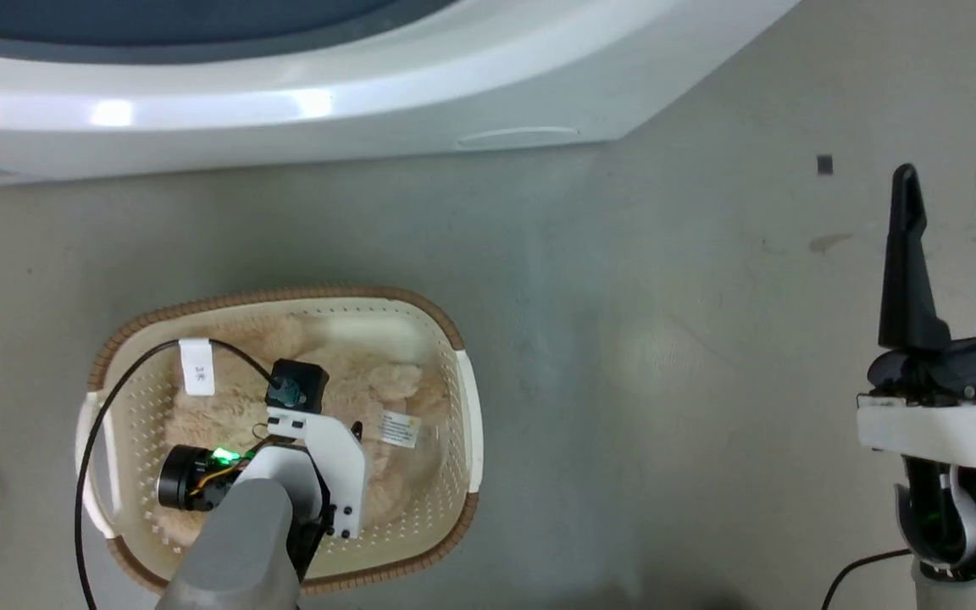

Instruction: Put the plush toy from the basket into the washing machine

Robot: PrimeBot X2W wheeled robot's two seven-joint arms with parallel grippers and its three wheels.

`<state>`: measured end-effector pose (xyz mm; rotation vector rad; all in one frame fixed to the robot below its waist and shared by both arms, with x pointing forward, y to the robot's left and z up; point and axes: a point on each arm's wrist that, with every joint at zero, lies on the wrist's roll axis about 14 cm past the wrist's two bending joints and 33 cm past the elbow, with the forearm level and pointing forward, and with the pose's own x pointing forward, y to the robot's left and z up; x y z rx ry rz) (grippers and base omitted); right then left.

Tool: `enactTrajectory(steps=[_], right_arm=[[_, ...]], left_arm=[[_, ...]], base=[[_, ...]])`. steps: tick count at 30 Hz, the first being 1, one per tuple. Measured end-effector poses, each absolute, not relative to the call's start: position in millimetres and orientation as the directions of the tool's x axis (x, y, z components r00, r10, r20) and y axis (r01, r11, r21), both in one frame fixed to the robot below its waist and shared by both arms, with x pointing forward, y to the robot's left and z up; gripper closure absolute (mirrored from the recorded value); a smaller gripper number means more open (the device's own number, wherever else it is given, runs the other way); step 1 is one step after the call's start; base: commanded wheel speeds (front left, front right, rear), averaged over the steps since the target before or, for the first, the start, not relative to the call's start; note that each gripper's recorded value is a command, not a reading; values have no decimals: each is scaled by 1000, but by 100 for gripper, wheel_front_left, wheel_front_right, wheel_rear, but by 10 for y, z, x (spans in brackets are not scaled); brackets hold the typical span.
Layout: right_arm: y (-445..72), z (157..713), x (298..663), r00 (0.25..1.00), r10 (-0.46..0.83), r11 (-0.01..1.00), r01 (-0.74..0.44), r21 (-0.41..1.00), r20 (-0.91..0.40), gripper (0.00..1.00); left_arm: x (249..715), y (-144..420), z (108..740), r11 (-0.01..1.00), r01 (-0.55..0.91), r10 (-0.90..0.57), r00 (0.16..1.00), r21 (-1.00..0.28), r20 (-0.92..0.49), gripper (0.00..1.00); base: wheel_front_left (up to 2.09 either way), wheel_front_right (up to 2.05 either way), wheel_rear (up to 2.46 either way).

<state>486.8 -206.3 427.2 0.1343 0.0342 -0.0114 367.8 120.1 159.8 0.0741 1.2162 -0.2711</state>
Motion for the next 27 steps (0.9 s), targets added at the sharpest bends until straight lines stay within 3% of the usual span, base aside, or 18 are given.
enactTrajectory(steps=[21,27], right_arm=[[-2170,3845,5081,998,-40,987,47,154,-49,0],[-2195,3767,5119,998,-46,987,53,154,-45,0]], left_arm=[[3417,1211,923,951,287,-149,111,-112,-983,0],[3413,1224,788,945,308,-143,97,-107,-985,0]], base=[[0,0,0],[0,0,0]])
